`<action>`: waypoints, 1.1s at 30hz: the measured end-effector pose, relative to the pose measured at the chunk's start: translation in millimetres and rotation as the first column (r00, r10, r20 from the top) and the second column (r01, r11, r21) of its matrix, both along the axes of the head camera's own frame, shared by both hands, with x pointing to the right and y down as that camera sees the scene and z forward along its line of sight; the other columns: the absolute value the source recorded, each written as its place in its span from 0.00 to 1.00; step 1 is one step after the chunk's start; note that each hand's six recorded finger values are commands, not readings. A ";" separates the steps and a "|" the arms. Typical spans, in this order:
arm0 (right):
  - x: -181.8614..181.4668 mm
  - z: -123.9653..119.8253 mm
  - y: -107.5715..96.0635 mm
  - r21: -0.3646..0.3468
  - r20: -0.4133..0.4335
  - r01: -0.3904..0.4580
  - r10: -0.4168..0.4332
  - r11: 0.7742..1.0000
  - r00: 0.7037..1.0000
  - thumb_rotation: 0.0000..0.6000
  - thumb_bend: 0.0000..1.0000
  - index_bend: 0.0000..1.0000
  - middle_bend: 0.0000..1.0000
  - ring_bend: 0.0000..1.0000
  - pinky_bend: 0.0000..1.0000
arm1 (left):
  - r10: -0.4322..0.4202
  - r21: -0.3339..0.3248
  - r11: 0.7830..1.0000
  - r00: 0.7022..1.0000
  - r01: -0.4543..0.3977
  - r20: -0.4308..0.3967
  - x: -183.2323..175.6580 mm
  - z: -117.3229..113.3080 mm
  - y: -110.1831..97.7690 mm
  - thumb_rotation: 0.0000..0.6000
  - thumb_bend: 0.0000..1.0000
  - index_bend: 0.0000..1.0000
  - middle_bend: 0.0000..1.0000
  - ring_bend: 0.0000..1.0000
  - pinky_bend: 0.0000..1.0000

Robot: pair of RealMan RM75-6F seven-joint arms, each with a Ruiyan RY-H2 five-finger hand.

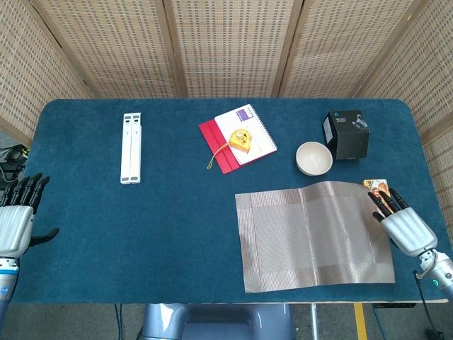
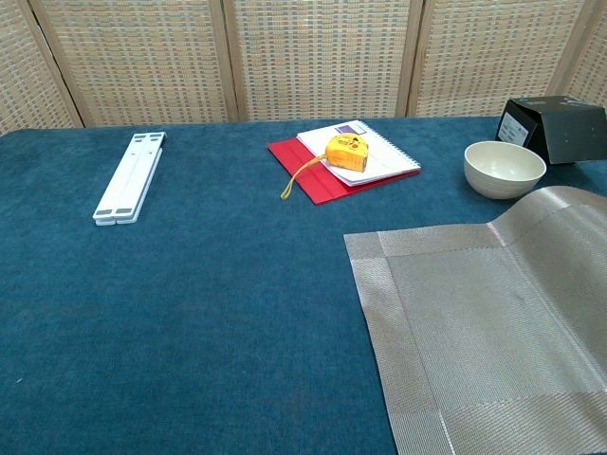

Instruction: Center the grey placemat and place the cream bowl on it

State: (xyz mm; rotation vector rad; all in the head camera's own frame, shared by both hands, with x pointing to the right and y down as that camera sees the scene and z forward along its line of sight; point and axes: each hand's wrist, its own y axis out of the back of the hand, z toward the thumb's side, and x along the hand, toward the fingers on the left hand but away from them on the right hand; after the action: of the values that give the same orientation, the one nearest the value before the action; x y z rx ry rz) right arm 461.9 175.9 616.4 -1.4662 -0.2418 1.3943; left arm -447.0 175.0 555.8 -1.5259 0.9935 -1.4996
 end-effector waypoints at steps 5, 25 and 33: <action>-9.7 -14.9 -2.5 0.055 0.098 -0.081 0.075 0.995 0.992 1.00 0.00 0.00 0.00 0.00 0.00 | 0.028 0.004 1.000 1.000 -0.028 -0.006 5.7 2.2 -1.8 1.00 0.00 0.00 0.00 0.00 0.00; -27.2 -37.7 -3.9 0.157 0.393 -0.522 0.432 0.838 0.812 1.00 0.00 0.00 0.00 0.00 0.00 | 0.616 0.085 0.787 0.769 -0.611 -0.172 138.2 57.7 -57.3 1.00 0.00 0.00 0.00 0.00 0.00; -14.7 -39.1 -8.8 0.243 0.372 -0.557 0.453 0.794 0.810 1.00 0.00 0.00 0.00 0.00 0.00 | 0.808 0.112 0.571 0.531 -0.814 -0.256 237.9 85.1 -60.8 1.00 0.00 0.11 0.00 0.00 0.00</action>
State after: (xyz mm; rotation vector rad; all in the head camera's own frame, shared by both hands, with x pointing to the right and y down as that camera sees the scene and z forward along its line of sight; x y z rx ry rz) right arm 447.1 167.2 577.4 -1.3558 -1.0982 1.4453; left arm -209.1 114.2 640.8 -1.8745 0.2637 -0.6107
